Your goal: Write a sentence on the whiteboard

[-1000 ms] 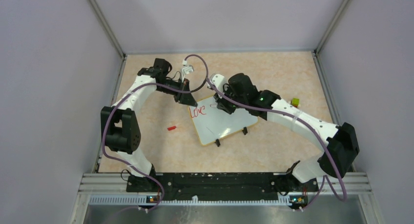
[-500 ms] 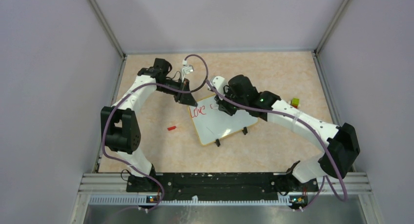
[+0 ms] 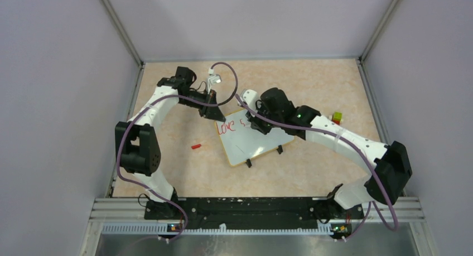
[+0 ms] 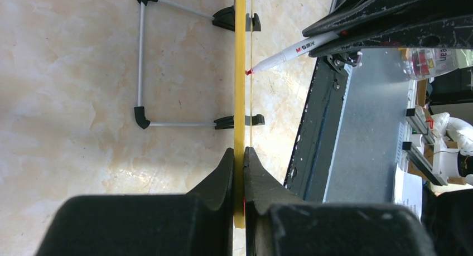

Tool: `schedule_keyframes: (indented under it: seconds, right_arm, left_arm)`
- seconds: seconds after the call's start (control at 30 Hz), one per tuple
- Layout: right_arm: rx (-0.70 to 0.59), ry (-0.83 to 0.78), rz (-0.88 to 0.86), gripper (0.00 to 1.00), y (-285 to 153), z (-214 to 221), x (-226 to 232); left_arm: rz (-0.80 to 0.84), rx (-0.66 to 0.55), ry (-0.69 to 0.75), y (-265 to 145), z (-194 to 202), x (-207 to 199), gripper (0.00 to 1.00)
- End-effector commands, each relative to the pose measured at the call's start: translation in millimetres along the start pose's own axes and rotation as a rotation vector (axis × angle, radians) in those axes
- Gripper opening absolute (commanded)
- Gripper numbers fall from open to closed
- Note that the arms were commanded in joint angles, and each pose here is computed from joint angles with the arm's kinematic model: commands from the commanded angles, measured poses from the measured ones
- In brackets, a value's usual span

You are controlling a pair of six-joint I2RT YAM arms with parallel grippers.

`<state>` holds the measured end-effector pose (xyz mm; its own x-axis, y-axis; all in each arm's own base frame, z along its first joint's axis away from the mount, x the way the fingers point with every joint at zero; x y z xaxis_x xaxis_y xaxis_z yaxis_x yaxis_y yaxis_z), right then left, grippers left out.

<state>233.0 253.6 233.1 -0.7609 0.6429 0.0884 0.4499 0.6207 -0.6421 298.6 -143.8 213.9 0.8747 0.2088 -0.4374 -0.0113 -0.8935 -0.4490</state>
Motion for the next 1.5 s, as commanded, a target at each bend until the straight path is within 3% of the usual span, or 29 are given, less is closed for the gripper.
schedule_keyframes:
  seconds: [0.0,0.53,0.77,1.47]
  right_arm:
    - [-0.028,-0.031,-0.012,0.0,-0.8,-5.9,8.7]
    - [-0.093,-0.023,-0.079,0.0,-14.7,-30.8,17.5]
    - [-0.109,0.016,-0.011,0.0,-25.6,-27.9,-5.4]
    - [-0.134,0.019,-0.009,0.0,-11.2,-42.7,-7.5]
  left_arm:
    - [-0.013,0.035,0.003,3.8,5.4,-4.2,0.0]
    - [-0.013,0.035,0.002,3.9,5.8,-4.6,0.0]
    - [-0.015,0.034,0.005,3.7,5.3,-4.2,0.0]
    - [-0.016,0.033,0.007,3.6,6.1,-5.0,0.0]
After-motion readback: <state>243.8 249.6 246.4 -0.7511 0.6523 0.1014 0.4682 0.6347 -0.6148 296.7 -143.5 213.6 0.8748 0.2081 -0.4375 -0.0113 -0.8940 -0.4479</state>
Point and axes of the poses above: each gripper's point midway between its finger pads, its own y axis out along the fingers, its own x axis along the line the jaws close on, z = x × y, the point moved 7 cm from there along -y, back along the fingers, and after that the axes turned 15 degrees about y, right-handed, at the moved point
